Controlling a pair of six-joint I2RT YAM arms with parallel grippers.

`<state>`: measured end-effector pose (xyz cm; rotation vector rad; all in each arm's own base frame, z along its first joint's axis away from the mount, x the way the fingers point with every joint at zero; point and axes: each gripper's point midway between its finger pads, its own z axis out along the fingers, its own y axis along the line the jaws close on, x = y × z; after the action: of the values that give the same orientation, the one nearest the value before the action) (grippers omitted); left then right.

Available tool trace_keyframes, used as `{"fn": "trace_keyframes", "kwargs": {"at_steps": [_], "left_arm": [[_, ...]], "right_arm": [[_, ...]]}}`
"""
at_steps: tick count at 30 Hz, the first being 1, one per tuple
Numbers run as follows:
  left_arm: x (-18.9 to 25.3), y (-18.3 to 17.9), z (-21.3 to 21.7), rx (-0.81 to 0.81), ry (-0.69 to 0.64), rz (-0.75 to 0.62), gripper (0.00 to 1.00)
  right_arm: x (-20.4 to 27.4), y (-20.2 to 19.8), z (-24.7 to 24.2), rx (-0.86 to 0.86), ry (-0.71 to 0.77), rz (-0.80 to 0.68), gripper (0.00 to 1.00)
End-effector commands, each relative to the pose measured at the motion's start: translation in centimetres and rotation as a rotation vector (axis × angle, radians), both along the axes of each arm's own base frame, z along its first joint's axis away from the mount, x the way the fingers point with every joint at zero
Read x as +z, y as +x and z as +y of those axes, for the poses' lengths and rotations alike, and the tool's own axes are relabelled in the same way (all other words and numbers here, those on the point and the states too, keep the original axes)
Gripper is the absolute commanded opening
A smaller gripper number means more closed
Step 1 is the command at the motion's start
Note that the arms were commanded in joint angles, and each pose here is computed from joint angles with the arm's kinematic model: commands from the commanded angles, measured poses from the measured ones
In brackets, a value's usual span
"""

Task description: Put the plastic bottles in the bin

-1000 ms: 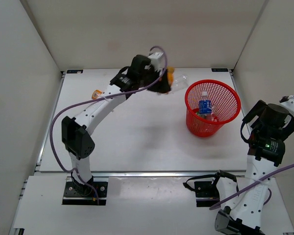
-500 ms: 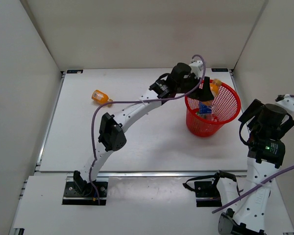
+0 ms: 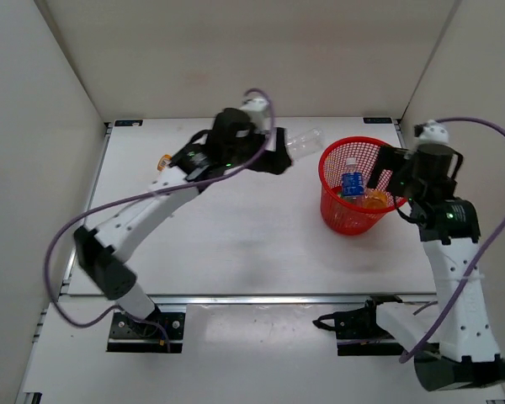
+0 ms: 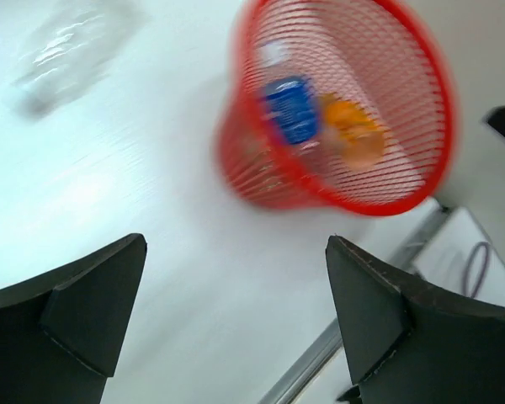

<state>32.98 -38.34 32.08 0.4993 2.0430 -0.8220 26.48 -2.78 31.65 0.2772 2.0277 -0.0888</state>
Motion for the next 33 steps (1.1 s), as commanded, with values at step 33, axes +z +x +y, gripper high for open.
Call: {"fn": "trace_keyframes", "kwargs": {"at_steps": [33], "left_arm": [[-14.8,7.6,35.7,1.262,-0.068,0.262,0.99]], "right_arm": [[-14.8,14.3,33.5,0.957,-0.079,0.291,0.99]]}}
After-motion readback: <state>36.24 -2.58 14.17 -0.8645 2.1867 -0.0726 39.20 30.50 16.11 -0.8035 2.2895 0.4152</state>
